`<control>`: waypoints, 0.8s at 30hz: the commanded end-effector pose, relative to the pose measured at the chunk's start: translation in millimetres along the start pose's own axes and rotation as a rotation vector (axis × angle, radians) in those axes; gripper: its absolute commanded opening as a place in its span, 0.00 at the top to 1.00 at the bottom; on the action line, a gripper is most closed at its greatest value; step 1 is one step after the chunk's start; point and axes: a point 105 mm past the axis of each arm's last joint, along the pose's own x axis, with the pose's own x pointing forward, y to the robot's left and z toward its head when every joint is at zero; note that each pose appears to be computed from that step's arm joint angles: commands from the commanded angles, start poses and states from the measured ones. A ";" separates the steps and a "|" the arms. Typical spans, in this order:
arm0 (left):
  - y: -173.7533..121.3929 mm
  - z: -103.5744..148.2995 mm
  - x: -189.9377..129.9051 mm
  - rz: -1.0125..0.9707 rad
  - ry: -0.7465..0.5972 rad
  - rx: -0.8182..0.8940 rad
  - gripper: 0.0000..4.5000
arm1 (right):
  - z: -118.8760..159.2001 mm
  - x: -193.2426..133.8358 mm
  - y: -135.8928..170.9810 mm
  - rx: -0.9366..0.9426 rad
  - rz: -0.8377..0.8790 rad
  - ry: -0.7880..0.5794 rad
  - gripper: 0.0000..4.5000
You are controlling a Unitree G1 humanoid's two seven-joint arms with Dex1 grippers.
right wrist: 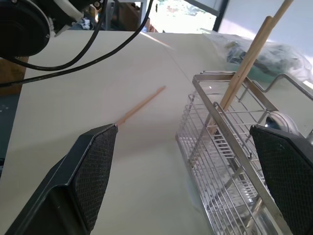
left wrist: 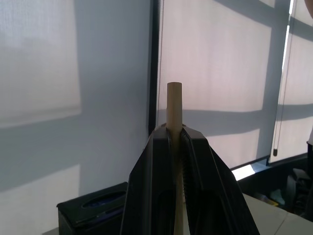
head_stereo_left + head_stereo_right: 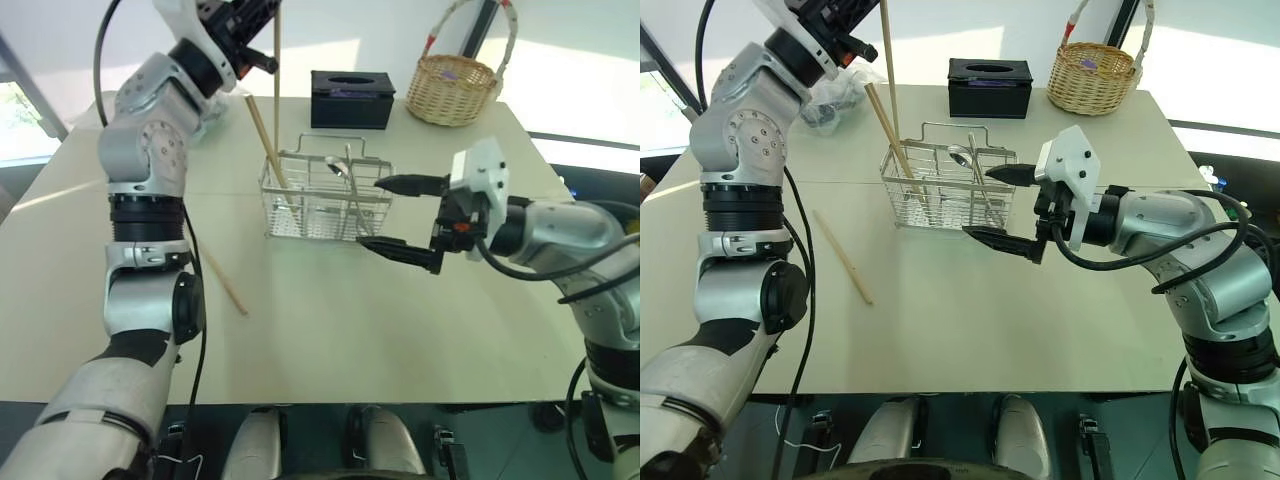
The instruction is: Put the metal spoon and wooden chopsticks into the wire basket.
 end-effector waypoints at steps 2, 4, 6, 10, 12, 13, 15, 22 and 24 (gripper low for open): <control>-11.9 -2.0 2.6 -0.028 -0.016 -0.003 0.99 | 11.9 -5.6 -2.5 -0.040 -0.044 -0.028 0.00; -15.6 -16.4 0.0 -0.030 0.010 -0.030 0.99 | 12.5 -6.1 -4.5 -0.039 -0.062 -0.033 0.00; -18.1 -26.9 -2.0 -0.022 0.024 -0.048 0.99 | 13.0 -7.2 -7.2 -0.038 -0.082 -0.037 0.00; -18.0 -46.3 -6.9 0.019 0.046 -0.097 0.99 | 13.7 -10.0 -12.8 -0.025 -0.113 -0.040 0.00; -17.0 -52.4 -8.9 0.036 0.054 -0.116 0.91 | 13.7 -11.2 -13.9 -0.020 -0.119 -0.041 0.00; -15.7 -53.6 -9.7 0.045 0.054 -0.127 0.82 | 13.8 -11.0 -13.9 -0.019 -0.119 -0.041 0.00; -14.4 -53.5 -11.3 0.054 0.046 -0.149 0.65 | 14.2 -10.2 -13.9 -0.017 -0.117 -0.042 0.00; -21.0 -18.7 -16.9 0.018 -0.022 -0.198 0.02 | 14.0 -8.1 -17.0 -0.004 -0.114 -0.048 0.00; -23.7 -2.1 -22.3 0.003 -0.032 -0.169 0.02 | 13.3 -7.1 -17.2 0.000 -0.108 -0.050 0.00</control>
